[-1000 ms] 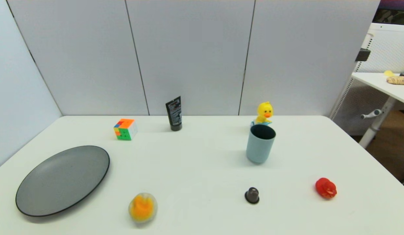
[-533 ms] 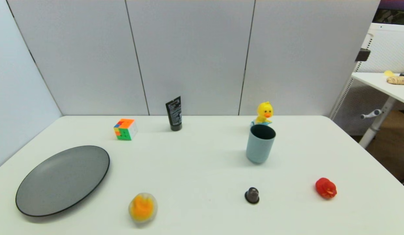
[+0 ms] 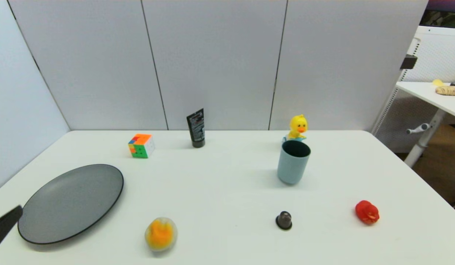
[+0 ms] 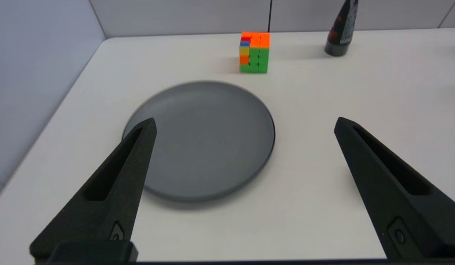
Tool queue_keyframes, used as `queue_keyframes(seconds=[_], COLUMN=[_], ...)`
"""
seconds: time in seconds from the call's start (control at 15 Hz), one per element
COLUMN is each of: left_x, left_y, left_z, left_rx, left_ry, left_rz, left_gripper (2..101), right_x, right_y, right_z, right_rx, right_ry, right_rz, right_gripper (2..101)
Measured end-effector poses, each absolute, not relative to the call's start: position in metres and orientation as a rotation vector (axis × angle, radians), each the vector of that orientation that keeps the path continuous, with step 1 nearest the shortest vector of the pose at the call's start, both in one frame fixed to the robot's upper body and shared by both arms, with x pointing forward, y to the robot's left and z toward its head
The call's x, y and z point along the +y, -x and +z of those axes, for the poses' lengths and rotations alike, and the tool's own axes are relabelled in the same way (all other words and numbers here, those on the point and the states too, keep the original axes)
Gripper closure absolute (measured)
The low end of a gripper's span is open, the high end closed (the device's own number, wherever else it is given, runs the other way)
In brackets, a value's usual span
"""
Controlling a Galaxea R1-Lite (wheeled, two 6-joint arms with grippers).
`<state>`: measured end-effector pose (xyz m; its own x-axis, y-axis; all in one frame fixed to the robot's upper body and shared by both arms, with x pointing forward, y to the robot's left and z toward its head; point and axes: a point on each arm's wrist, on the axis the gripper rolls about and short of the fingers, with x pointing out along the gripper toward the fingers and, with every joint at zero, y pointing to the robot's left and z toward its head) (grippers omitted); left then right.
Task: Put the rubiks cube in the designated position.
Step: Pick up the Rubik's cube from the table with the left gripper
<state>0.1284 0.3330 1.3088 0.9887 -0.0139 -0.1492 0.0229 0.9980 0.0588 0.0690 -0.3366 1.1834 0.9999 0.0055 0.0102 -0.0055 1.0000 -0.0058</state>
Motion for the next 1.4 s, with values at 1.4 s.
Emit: queue_keyframes(seconds=[1.4], left_x=[0.313], left_y=[-0.514], left_z=[1.27], left_rx=[0.787], left_ry=[-0.083], left_rz=[-0.135], left_gripper=[5.3], right_x=[-0.337], right_y=[-0.069], right_z=[1.183], right_rx=[-0.01], right_ry=[0.006], right_rz=[0.005], right_gripper=[5.2])
